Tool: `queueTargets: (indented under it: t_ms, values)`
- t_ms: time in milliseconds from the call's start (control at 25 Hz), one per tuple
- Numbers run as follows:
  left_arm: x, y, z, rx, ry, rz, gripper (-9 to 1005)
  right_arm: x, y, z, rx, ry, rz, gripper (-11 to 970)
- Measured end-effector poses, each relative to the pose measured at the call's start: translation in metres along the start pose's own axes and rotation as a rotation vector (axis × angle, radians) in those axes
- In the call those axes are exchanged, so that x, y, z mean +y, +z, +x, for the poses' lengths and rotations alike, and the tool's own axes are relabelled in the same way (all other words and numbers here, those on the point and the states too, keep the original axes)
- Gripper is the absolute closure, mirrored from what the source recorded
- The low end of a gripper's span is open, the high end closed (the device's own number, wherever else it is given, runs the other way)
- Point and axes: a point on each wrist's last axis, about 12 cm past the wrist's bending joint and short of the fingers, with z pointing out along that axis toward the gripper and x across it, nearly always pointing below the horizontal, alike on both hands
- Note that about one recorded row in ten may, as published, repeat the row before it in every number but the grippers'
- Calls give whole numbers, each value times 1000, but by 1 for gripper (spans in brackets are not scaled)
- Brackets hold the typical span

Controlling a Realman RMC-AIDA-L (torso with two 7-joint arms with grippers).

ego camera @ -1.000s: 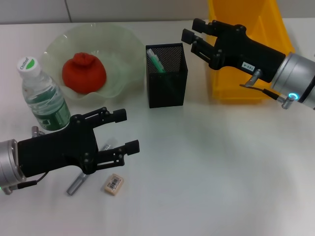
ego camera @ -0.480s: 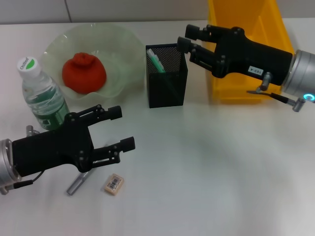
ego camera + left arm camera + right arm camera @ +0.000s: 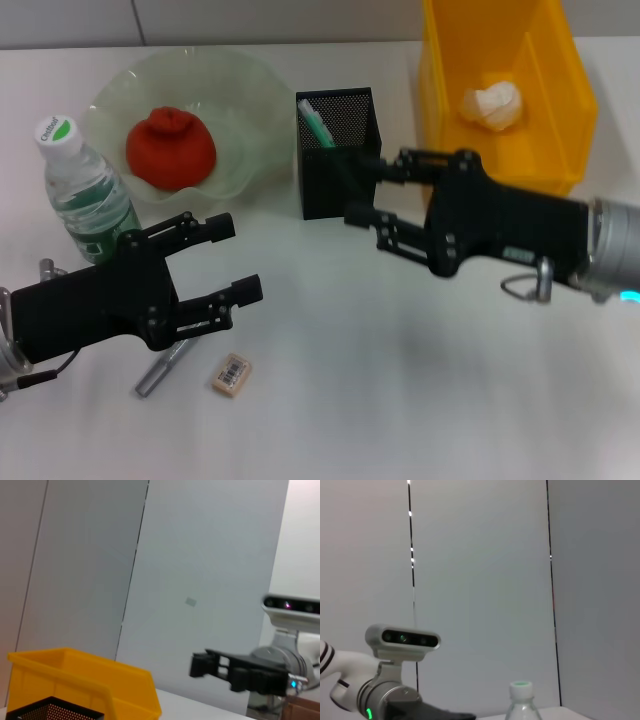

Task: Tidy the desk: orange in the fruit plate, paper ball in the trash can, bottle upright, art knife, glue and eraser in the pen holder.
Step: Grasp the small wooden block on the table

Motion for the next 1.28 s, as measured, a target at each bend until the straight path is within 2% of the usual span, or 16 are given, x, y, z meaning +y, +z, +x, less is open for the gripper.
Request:
queueTargets:
  t_ms: [240,400,520,600,680,720,840,1080,1120,1280]
  values:
    - [0,-1,-1,-4,1,-1,212,12,-10,19,12,46,33,467]
    - [-1,0,-2,-16,-5,13,212,29,-21,36,-24,32,86,446]
    - [2,0,-7,-8,-65,18,213,35,-27,44,-41,37,145,266]
    - [3,0,-10,5,-89,22,213,36,-29,47,-44,48,175,252]
    - [7,-1,-20,52,-113,35,213,36,-30,48,-40,53,185,237]
    - [10,-1,-32,117,-126,50,213,36,-31,50,-31,58,200,230]
    - [13,4,-53,209,-135,63,213,34,-31,51,-20,52,215,230]
    - [18,5,-73,322,-135,21,216,27,-29,52,10,41,233,230]
    - [20,11,-89,436,-129,-12,217,25,-28,52,14,37,237,230]
    - [13,27,-105,587,-107,-13,220,20,-25,51,28,31,246,229]
